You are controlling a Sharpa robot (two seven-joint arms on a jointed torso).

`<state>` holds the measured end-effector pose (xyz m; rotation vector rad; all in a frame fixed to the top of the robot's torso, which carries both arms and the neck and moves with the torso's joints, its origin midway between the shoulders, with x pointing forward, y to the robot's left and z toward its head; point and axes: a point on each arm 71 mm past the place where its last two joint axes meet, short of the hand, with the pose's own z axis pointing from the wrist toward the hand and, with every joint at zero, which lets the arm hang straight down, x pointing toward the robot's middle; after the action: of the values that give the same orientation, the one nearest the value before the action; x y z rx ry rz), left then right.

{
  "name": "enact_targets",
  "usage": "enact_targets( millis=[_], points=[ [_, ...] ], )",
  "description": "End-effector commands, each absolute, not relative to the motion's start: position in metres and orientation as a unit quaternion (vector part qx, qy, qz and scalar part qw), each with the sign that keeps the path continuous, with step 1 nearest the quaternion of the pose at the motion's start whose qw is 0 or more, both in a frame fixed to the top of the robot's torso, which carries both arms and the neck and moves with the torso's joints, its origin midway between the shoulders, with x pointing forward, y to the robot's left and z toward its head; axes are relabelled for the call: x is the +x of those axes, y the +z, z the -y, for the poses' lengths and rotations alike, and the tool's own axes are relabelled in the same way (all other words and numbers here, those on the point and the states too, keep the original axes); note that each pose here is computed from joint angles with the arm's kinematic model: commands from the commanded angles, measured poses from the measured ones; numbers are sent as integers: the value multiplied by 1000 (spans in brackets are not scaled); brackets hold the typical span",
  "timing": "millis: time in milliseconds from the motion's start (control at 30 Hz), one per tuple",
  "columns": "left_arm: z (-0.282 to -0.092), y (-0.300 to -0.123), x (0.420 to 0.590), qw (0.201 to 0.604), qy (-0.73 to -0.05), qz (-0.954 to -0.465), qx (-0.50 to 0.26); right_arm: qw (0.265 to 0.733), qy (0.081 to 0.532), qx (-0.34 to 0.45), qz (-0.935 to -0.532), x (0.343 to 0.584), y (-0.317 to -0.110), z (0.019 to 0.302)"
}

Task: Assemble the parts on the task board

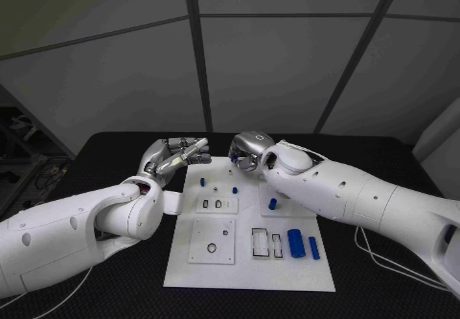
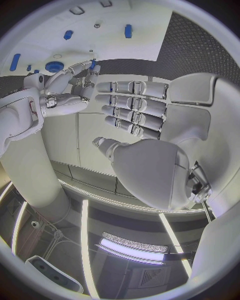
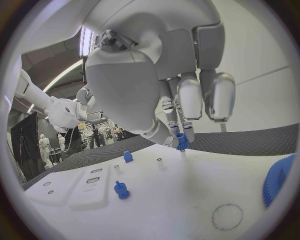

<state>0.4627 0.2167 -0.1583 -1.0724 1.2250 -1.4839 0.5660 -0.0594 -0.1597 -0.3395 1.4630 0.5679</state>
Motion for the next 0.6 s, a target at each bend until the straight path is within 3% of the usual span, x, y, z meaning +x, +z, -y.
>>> enact_targets(
  millis=[33, 600],
  points=[
    [-214, -156, 463, 450, -608, -496, -426, 693, 258, -156, -655, 567, -159, 58],
    [-213, -153, 463, 450, -610, -495, -424, 669, 241, -173, -682, 567, -174, 56]
  ],
)
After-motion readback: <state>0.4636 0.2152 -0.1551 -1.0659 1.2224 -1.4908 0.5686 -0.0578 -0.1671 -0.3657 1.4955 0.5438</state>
